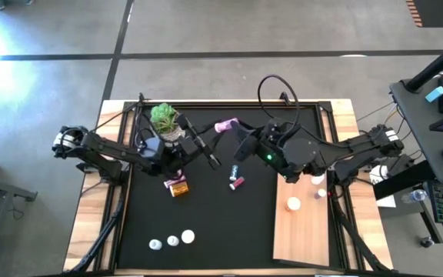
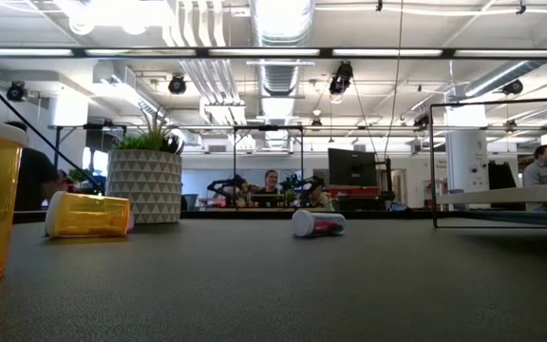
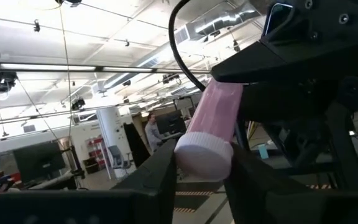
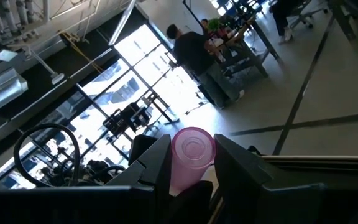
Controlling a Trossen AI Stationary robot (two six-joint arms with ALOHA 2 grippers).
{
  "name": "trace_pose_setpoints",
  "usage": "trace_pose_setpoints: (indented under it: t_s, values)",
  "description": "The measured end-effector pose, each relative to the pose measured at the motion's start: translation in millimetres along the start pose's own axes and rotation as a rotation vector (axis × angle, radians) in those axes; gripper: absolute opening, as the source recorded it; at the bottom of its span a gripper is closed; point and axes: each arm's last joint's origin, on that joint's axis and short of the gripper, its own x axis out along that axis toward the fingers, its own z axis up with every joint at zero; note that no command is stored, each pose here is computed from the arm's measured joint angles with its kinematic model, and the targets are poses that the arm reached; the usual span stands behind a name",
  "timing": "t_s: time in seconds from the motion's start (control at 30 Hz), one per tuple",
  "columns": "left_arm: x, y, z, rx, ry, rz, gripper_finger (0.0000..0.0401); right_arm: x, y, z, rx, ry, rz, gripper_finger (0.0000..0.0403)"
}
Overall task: Pick and place medicine bottles onto shelf by color
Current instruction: Put the bottom right pink table bottle on the shelf
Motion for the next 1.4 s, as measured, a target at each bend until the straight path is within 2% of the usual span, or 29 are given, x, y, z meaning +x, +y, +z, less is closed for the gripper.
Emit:
trace_pose_setpoints:
  t_s: [0.3,0.67,1.0,1.2,1.4]
  values:
    - [-0.1,-2.5,-0.8,0.007,-0.014,-0.041,0.0113,-1.1,-0.7,1.6,-0.014,0.004,-0.004,0.0100]
    - [-0.5,-4.2,-2.6,0.019,-0.008,-0.061,0.0118,-1.5,-4.5,-2.1,-0.018,0.033,-0.027,0.0097]
    - [-1.1,-6.2,-4.2,0.031,0.008,-0.075,0.0085,-1.7,-6.8,-4.8,-0.044,0.060,-0.034,0.0096]
    - [-2.0,-7.8,-4.5,0.030,0.016,-0.084,0.0094,-2.1,-7.3,-4.9,-0.073,0.072,-0.028,0.0123]
    - [-5.5,-12.1,-3.6,0.030,0.020,-0.107,0.0096,-8.2,-10.0,4.4,-0.125,0.127,0.006,0.0170]
